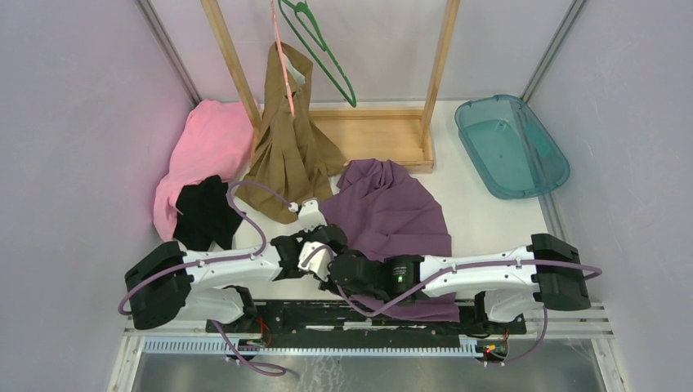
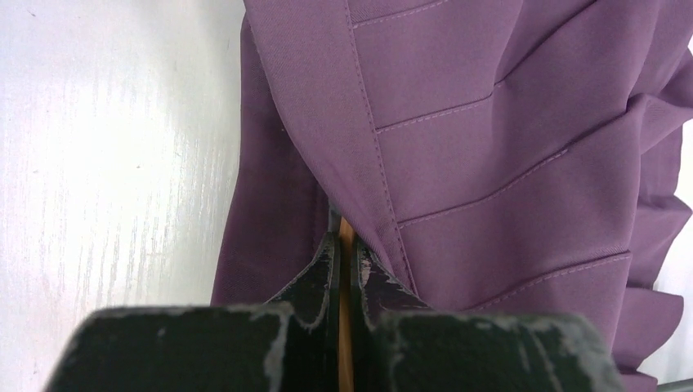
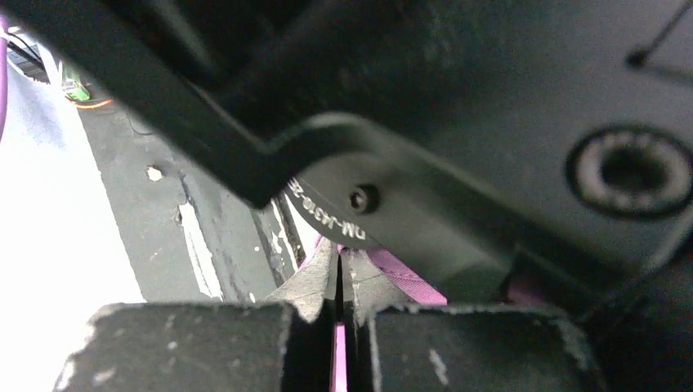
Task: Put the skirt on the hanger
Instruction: Hang the skirt on the hanger.
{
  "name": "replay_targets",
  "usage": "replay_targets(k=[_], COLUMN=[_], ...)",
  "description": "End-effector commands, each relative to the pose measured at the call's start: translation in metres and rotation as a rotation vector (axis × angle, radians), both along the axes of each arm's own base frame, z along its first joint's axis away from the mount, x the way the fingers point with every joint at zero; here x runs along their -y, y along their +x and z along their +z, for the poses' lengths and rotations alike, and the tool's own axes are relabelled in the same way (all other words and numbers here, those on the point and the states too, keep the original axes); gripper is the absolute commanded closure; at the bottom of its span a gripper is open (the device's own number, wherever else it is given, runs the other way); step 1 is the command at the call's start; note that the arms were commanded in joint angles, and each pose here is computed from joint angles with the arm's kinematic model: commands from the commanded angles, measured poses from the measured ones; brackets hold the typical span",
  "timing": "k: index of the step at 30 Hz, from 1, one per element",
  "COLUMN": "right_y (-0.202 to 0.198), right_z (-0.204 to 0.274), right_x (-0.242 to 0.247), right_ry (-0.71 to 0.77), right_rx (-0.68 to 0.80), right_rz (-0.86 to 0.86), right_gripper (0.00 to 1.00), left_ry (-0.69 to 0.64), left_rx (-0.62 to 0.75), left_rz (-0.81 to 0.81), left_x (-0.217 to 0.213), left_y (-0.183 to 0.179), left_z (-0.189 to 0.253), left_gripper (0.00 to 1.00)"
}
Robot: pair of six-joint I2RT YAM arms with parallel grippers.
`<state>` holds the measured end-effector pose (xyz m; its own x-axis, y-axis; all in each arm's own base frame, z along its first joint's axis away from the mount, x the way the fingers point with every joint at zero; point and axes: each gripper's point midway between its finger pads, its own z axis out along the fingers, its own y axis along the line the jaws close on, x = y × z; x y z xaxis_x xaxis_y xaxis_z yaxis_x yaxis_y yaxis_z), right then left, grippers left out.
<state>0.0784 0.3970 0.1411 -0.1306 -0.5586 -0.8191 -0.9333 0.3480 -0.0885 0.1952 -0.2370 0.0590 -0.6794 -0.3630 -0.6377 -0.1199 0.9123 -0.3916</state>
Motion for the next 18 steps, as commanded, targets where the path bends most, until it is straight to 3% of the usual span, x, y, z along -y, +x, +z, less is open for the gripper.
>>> replay_targets(k=[1, 10, 14, 18], right_y=[0.011, 0.022, 0.02, 0.01], right_z=[0.065, 0.102, 0.088, 0.062], right_x=[-0.049, -0.061, -0.066, -0.065], right_ry=[0.203, 0.308, 0.287, 0.258], right_rx=[0.119, 0.262, 0.26, 0.203], right_rz=[0.038, 0.054, 0.076, 0.113], right_gripper=[0.99, 0.99, 0.99, 0.99], left_ry=[-0.119, -0.117, -0.114, -0.062], left_rx=[0.037, 0.017, -0.001, -0.027], left_rz=[0.047, 0.033, -0.017, -0.065], left_x=[0.019, 0.023, 0.029, 0.024], left_y=[0.009, 0.007, 0.002, -0.005], left_z=[0.013, 0.006, 0.004, 0.005], left_gripper=[0.97, 0.97, 0.96, 0.69])
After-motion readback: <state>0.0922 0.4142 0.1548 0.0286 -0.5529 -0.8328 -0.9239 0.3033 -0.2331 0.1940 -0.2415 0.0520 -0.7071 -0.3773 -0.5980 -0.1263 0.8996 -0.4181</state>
